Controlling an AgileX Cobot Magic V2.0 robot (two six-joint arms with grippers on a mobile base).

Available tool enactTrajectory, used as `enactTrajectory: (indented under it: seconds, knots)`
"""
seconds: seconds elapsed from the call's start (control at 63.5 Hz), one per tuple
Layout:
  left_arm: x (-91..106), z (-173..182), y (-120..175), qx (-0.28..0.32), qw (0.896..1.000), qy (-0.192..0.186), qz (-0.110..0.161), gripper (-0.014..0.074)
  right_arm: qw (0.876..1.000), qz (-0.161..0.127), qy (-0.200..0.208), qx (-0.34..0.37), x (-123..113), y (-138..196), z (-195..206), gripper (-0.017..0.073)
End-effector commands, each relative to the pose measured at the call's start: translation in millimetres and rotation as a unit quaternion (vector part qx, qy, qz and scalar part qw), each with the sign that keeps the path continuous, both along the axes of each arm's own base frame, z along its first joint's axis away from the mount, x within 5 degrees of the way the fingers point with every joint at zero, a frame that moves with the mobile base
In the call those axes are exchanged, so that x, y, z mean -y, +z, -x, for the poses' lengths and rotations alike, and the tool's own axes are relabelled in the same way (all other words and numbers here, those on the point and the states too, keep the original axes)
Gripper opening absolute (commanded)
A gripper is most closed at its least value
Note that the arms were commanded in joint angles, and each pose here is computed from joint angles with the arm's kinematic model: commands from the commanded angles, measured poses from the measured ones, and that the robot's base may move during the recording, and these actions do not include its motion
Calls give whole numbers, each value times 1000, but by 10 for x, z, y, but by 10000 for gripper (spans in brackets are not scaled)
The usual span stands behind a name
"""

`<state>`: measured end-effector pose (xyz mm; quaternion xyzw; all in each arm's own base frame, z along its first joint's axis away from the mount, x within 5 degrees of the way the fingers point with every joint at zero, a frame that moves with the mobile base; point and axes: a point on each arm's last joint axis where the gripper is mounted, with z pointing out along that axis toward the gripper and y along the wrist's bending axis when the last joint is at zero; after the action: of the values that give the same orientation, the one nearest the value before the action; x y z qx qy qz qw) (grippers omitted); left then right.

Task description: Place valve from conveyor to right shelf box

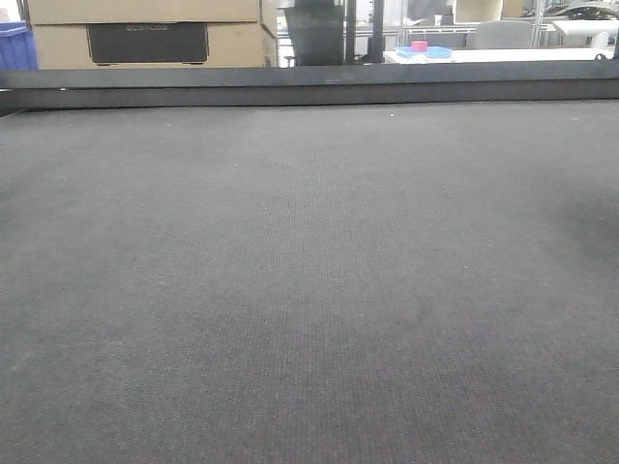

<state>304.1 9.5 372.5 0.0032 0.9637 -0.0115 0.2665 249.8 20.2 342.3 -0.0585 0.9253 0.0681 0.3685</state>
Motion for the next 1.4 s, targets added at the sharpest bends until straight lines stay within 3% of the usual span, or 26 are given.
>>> enactTrajectory:
  seconds: [0.0, 0.299, 0.441, 0.551, 0.787, 0.882, 1.385]
  knots:
    - [93, 205, 223, 77, 997, 3, 7, -111, 998, 0, -5, 56, 11, 184, -12, -153]
    - [131, 897, 407, 231, 973, -4, -2, -111, 996, -1, -6, 88, 15, 333, 118, -153]
    - [118, 1241, 450, 311, 950, -2, -9, -111, 992, -2, -8, 127, 21, 483, 260, -153]
    - [114, 1516, 492, 379, 925, -1, -8, -111, 986, -3, -11, 168, 29, 627, 406, -153]
    - [109, 1906, 615, 475, 880, 1, -7, -111, 964, -7, -20, 263, 50, 923, 733, -153]
    - [109, 1941, 629, 481, 877, 1, -7, -111, 961, -8, -21, 275, 52, 960, 788, -153]
    - [109, 1939, 613, 474, 880, 1, -7, -111, 963, -7, -19, 269, 50, 949, 790, -153]
